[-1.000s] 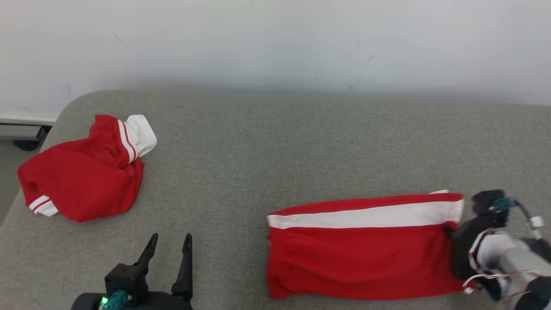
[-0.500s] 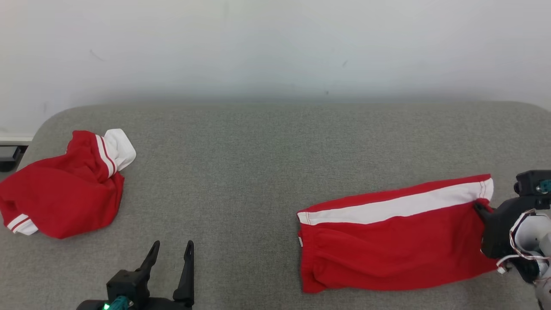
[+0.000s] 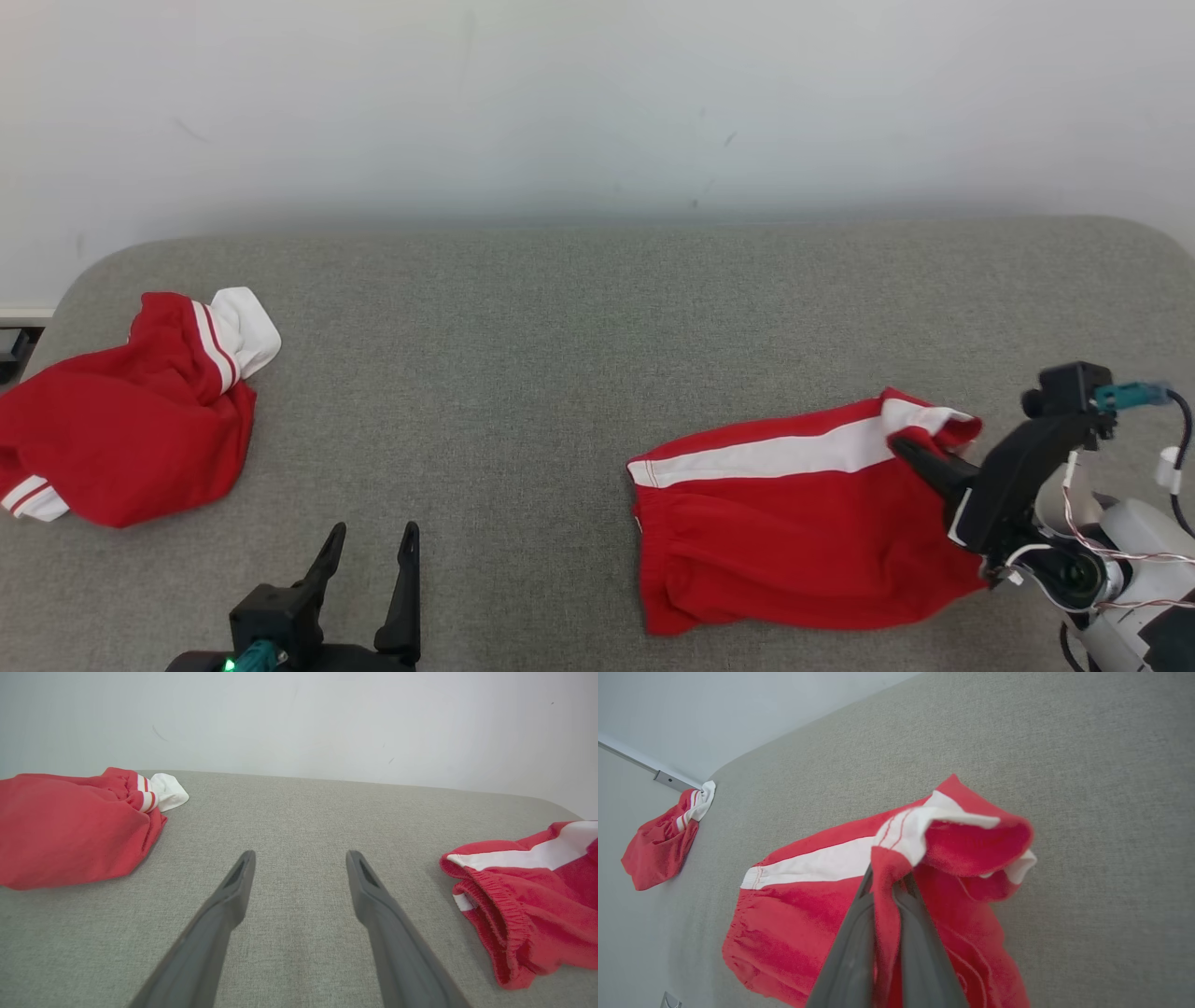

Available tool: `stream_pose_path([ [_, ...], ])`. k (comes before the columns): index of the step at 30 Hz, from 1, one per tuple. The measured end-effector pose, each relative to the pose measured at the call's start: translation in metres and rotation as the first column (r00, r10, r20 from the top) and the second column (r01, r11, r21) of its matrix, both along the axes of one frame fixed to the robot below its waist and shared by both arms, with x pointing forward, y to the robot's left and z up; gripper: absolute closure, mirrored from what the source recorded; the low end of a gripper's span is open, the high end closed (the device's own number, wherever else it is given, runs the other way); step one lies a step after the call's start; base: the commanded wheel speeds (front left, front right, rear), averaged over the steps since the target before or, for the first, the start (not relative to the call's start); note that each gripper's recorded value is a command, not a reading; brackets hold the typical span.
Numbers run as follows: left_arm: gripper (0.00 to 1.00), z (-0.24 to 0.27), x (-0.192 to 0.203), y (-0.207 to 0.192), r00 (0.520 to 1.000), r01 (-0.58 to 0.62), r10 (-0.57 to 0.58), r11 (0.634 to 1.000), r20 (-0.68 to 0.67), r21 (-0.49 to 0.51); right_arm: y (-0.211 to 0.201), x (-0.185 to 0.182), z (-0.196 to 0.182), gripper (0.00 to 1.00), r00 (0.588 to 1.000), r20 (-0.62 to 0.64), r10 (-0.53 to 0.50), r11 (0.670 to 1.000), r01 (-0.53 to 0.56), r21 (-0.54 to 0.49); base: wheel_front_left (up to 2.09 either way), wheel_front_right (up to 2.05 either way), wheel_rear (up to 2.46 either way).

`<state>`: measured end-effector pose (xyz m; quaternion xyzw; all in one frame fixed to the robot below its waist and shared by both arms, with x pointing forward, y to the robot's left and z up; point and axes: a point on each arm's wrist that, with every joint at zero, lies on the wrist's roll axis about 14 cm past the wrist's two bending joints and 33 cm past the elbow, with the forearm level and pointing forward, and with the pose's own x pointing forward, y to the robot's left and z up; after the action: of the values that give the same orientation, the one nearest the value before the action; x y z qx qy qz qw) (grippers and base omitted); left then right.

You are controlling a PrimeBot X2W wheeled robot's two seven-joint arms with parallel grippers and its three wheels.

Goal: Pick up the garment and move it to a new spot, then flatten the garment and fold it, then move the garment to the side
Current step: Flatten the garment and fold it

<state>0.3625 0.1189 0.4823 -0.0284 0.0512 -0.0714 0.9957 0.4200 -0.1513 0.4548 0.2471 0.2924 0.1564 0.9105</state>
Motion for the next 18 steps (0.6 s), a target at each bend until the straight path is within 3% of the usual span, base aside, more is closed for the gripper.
stream_pose_path([
  [7,0.00,-0.001,-0.001,-0.004,1.000,0.009,-0.009,1.000,-0.008,-0.004,0.032,-0.009,0.018,1.00,0.994,0.015,0.108,0.991,-0.109,0.074,0.00,0.00,0.00],
  [18,0.00,-0.005,-0.005,0.002,0.999,-0.019,0.019,1.000,-0.026,-0.013,0.072,-0.015,0.032,1.00,0.968,0.036,0.249,0.963,-0.251,0.099,0.00,0.00,0.00],
])
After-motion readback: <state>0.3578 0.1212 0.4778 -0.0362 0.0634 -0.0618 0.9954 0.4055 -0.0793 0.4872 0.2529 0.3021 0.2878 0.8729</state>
